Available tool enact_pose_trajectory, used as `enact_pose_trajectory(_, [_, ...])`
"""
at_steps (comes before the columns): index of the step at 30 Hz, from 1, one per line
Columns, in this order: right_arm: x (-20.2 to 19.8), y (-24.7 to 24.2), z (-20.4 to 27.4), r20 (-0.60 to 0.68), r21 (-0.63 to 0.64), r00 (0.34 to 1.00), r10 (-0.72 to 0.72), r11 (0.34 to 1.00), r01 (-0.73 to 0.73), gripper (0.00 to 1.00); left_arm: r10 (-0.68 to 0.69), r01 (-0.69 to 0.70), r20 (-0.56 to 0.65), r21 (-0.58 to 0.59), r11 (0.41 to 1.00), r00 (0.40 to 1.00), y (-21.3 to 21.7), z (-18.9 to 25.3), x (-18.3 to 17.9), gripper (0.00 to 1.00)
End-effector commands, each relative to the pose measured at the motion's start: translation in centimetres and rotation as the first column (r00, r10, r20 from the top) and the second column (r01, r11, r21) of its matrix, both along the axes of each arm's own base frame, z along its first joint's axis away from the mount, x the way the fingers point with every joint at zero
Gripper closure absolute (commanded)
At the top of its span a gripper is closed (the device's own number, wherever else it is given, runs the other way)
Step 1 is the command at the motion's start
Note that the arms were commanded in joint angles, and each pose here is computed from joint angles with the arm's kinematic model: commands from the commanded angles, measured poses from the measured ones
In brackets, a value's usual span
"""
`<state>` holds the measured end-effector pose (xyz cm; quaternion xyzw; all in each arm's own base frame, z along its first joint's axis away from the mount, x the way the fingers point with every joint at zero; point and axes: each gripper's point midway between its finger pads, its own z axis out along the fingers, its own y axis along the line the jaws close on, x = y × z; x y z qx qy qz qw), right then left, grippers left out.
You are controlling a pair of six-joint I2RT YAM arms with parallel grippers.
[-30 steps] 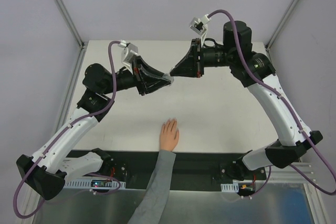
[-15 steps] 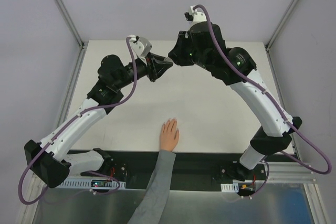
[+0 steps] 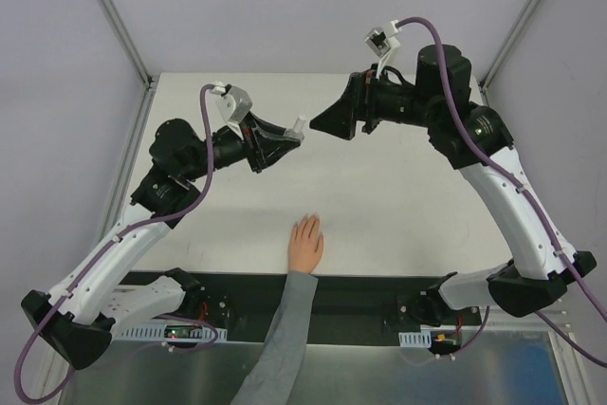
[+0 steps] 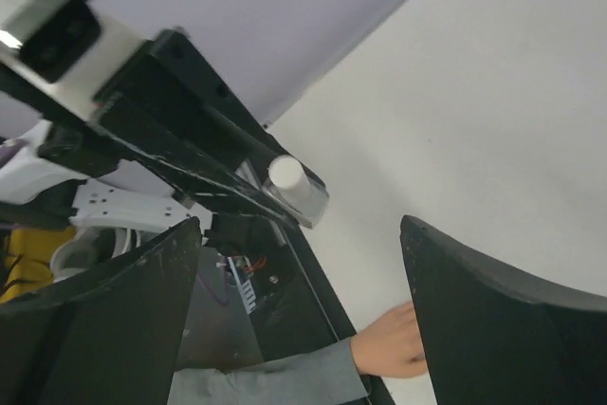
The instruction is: Paint the nails
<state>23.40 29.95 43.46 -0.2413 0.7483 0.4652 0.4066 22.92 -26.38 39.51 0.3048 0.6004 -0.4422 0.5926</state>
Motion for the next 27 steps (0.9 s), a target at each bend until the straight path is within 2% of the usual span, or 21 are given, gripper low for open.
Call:
enact_pose_trajectory(1, [-4.5,1.5,5.1,0.181,0.156,0.910,0.374,0.902,-0.402,0.13,-0.152,0.148,-0.052,-0.070,0.986,0.987,-0.3,0.5,-3.4,1.00])
enact_pose_trajectory(4, [-5.3,2.0,6.4,0.211,0.180,0.866,0.454,0.852,-0.491,0.21,-0.214,0.208,-0.058,-0.099,0.973,0.975,-0.6,1.3,-4.4,1.00])
enact_pose_trajectory(8, [-5.0,3.0,6.1,0.152,0.208,0.842,0.518,0.816,-0.540,0.36,-0.266,0.257,-0.058,-0.126,0.958,0.962,-0.8,2.2,-5.3,1.00])
enact_pose_trajectory(16, [-5.3,2.8,4.7,0.131,0.201,0.839,0.528,0.814,-0.544,0.36,-0.287,0.278,-0.042,-0.140,0.950,0.957,-0.8,3.0,-5.6,1.00])
enact_pose_trajectory(24, [-5.8,3.2,3.4,0.108,0.188,0.839,0.534,0.817,-0.545,0.41,-0.271,0.264,-0.027,-0.155,0.952,0.962,-0.6,3.6,-5.1,1.00])
enact_pose_trajectory(27, [-5.7,3.3,3.2,0.100,0.186,0.843,0.528,0.823,-0.537,0.46,-0.258,0.253,-0.016,-0.160,0.954,0.966,-0.3,3.9,-4.9,1.00])
